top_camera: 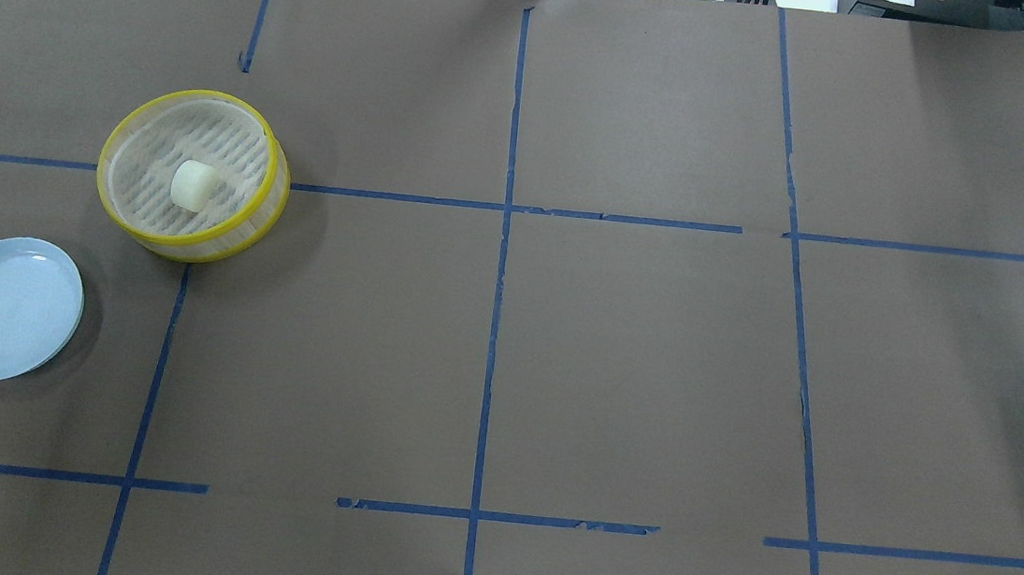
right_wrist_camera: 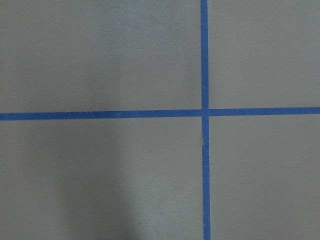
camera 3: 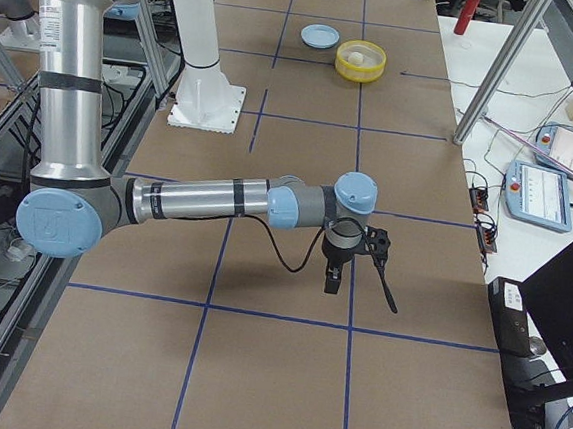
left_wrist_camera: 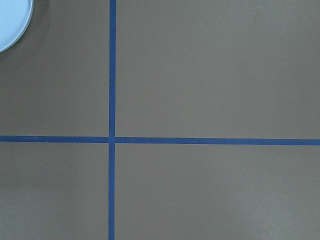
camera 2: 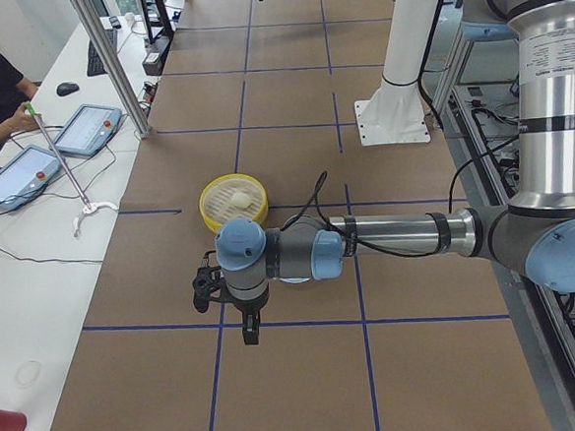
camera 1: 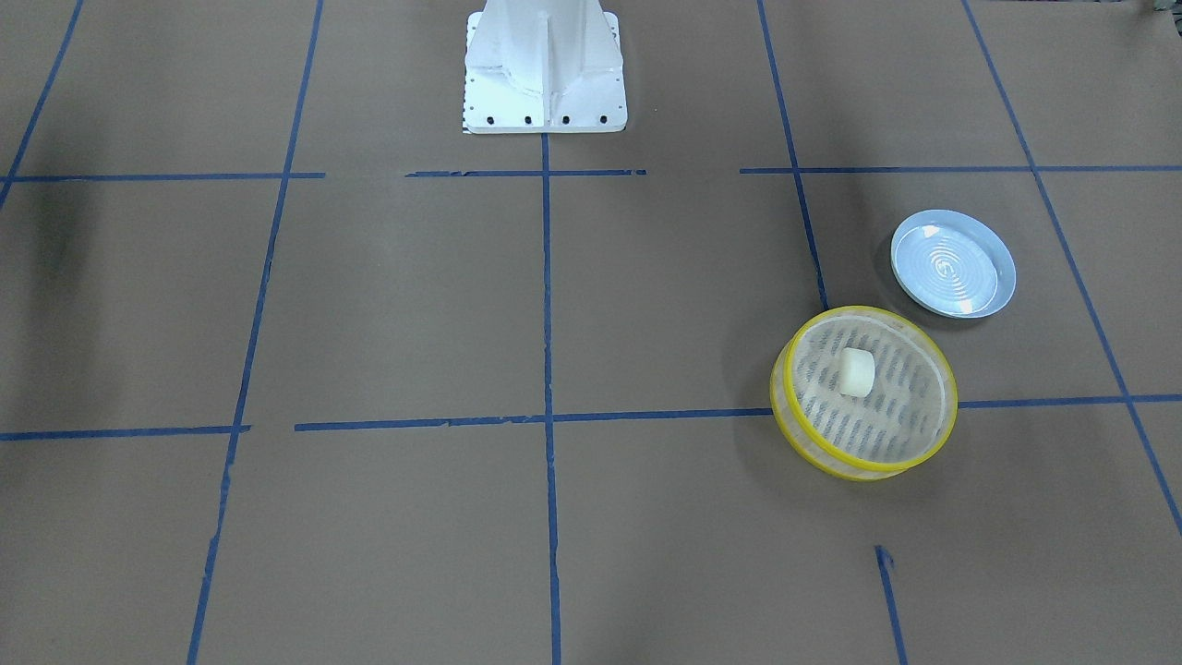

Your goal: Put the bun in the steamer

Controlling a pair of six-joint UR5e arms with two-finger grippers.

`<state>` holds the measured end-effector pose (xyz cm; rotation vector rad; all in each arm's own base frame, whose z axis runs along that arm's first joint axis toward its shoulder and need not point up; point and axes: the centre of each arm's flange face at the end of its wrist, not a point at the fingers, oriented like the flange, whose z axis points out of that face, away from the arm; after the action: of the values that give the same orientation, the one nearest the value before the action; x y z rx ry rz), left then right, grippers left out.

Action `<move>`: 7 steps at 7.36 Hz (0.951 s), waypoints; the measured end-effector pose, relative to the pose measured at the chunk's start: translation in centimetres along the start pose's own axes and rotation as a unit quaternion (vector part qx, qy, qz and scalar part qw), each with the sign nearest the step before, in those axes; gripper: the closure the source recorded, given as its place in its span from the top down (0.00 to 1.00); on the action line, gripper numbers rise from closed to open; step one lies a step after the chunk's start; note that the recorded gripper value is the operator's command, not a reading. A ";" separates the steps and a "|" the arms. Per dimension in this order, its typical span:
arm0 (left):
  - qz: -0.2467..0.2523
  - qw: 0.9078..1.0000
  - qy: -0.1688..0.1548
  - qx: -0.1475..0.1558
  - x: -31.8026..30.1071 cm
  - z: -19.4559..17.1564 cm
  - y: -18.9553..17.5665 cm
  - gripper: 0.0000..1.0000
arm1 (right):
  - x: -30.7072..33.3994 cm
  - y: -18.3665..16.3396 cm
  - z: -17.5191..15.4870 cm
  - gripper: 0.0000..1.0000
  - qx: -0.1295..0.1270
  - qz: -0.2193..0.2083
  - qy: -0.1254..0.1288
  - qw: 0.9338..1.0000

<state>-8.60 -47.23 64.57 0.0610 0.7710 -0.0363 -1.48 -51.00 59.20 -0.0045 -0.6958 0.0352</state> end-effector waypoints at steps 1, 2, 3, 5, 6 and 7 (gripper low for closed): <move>0.001 1.000 0.000 0.000 0.0 0.0 0.0 1.00 | 0.0 0.0 0.0 1.00 0.000 0.000 0.000 1.000; 0.001 1.000 0.000 0.001 0.1 -0.1 0.0 1.00 | 0.0 0.0 0.0 1.00 0.000 0.000 0.000 1.000; 0.002 1.000 0.000 0.001 0.2 -0.2 0.0 1.00 | 0.0 0.0 0.0 1.00 0.000 0.000 0.000 1.000; 0.002 1.000 0.000 0.001 0.2 -0.2 0.0 1.00 | 0.0 0.0 0.0 1.00 0.000 0.000 0.000 1.000; 0.002 1.000 0.000 0.001 0.1 -0.1 0.0 1.00 | 0.0 0.0 0.0 1.00 0.000 0.000 0.000 1.000; 0.002 1.000 0.000 0.001 0.1 -0.1 0.1 1.00 | 0.0 0.0 0.0 1.00 0.000 0.000 0.000 1.000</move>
<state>-8.59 -47.16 64.42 0.0645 0.7715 -0.0331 -1.48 -51.00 59.20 -0.0046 -0.6958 0.0354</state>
